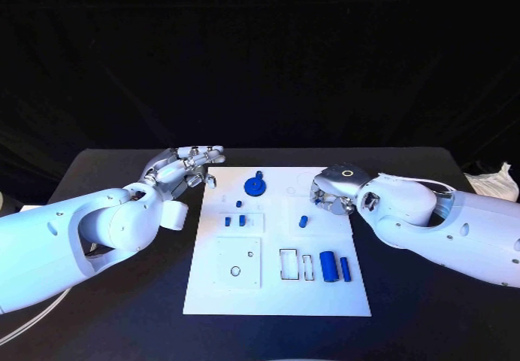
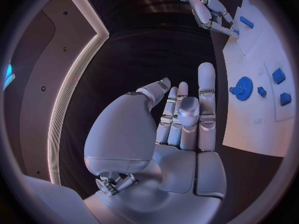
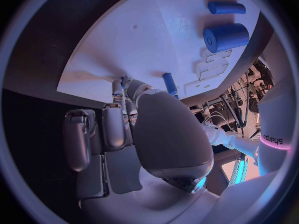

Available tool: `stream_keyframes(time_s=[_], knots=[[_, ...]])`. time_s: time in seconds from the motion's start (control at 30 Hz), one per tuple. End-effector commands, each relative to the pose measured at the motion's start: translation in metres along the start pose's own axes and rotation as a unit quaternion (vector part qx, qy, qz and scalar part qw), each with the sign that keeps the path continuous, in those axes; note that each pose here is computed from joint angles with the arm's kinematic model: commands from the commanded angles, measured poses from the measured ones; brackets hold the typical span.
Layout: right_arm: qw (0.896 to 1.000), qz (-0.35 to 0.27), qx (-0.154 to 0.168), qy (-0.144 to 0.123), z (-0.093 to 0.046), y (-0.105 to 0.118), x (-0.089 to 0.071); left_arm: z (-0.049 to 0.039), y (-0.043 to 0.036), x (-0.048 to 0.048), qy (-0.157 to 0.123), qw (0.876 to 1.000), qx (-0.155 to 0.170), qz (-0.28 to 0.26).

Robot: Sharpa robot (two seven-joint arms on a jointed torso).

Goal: Assemble the parts on the task board

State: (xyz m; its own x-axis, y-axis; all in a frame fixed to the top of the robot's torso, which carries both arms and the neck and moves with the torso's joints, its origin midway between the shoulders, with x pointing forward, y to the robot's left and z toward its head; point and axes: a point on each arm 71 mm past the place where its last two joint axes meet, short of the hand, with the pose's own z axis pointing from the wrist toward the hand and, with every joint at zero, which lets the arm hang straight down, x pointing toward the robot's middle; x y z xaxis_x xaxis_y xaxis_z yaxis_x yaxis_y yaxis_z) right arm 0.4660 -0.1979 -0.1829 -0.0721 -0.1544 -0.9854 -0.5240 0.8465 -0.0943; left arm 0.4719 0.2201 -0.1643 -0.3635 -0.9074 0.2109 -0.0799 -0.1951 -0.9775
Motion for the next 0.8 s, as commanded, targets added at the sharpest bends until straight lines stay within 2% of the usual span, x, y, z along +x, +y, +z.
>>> stream_keyframes(time_s=[0.03,0.37,0.57,0.8], knots=[[1.000,-0.001,-0.001,-0.027,-0.001,0.003,-0.006,-0.0001,-0.0002,0.0013,0.006,1.000,0.001,-0.005],[0.999,0.006,0.000,-0.035,-0.005,0.001,-0.011,-0.0003,-0.0001,0.0011,0.006,1.000,0.000,-0.005],[0.999,0.015,-0.005,-0.039,-0.012,0.004,-0.017,-0.0003,-0.0001,0.0005,0.005,1.000,-0.001,-0.004],[0.996,0.037,-0.041,-0.074,-0.021,0.027,-0.032,-0.0004,-0.0003,-0.0003,0.004,1.000,0.000,-0.004]])
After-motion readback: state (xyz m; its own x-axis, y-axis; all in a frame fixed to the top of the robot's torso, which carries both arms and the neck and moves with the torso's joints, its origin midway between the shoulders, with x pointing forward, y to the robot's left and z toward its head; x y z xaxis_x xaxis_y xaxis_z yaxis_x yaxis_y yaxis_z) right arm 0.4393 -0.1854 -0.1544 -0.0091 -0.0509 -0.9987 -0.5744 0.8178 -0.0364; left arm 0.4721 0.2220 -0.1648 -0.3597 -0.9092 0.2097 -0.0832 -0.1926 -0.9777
